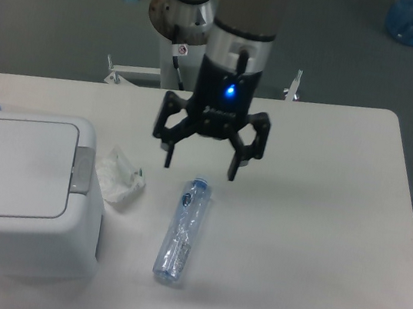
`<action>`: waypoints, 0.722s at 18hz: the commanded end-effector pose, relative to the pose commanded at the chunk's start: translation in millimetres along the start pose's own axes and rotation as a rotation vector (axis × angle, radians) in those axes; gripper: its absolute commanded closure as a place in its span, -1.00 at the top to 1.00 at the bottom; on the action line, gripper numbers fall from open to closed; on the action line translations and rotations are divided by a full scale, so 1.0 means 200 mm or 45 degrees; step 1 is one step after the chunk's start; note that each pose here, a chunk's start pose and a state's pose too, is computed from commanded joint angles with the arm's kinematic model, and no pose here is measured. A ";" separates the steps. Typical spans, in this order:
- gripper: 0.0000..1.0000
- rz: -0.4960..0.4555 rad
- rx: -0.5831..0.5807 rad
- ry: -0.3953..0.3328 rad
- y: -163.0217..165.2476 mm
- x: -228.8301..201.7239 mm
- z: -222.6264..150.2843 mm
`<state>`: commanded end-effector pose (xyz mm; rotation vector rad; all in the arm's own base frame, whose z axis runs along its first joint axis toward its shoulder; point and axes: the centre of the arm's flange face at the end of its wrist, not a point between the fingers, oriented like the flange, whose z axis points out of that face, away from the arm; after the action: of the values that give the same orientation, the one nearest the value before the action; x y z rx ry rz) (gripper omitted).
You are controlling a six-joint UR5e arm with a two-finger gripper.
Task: Open the trash can
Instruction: 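Lower the open gripper toward the trash bin lid beside the tissue, then move the gripper down onto the bin lid's edge near the tissue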
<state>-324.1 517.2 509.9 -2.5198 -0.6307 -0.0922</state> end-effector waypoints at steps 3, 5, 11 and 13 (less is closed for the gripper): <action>1.00 -0.015 -0.006 0.010 0.00 0.02 0.02; 1.00 0.005 -0.015 0.023 0.00 0.08 0.04; 1.00 -0.036 -0.035 0.042 0.00 0.15 0.09; 1.00 -0.064 -0.042 0.052 0.00 0.18 0.11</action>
<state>-293.5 542.6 497.5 -2.5271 -0.6815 -0.1735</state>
